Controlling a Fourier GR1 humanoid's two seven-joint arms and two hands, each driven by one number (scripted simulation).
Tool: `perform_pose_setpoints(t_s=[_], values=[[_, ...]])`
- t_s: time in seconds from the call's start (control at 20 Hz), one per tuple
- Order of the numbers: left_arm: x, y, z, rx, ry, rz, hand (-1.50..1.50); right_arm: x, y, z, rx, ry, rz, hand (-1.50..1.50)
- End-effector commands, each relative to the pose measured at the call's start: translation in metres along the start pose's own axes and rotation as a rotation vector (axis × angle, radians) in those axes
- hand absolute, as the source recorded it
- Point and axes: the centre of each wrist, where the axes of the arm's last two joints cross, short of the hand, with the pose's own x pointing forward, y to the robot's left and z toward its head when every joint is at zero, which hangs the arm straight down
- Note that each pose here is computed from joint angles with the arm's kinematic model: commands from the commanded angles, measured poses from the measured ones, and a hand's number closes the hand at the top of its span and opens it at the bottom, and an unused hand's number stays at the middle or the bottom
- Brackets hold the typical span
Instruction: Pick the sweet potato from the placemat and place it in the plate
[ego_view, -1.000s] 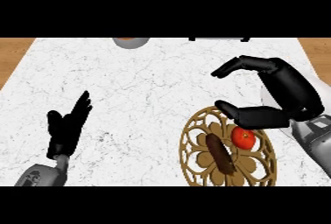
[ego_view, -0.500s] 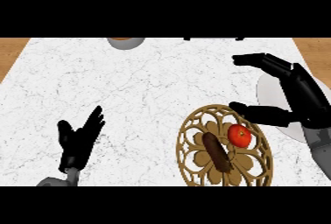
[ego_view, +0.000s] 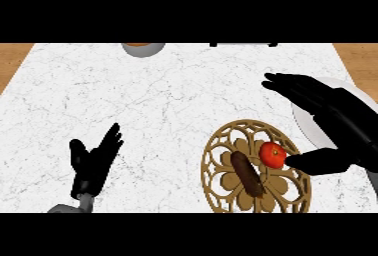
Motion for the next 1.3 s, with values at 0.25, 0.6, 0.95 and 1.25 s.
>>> perform_pose_setpoints(t_s=[0.25,0.6,0.95,1.25], values=[[0.000,-0.003,0.008,-0.019,0.004,-0.006,0.00,0.064,0.021,0.001,0.271,0.136,0.265,-1.50],[0.004,0.010,0.011,-0.012,-0.013,0.012,0.00,0.086,0.068,-0.003,0.360,0.210,0.330,-1.50],[-0.004,0.011,0.004,0.012,0.003,0.011,0.00,0.085,0.118,-0.003,0.401,0.301,0.394,-1.50],[0.013,0.024,0.008,-0.012,-0.002,-0.007,0.00,0.091,0.144,0.008,0.475,0.297,0.350,-1.50]])
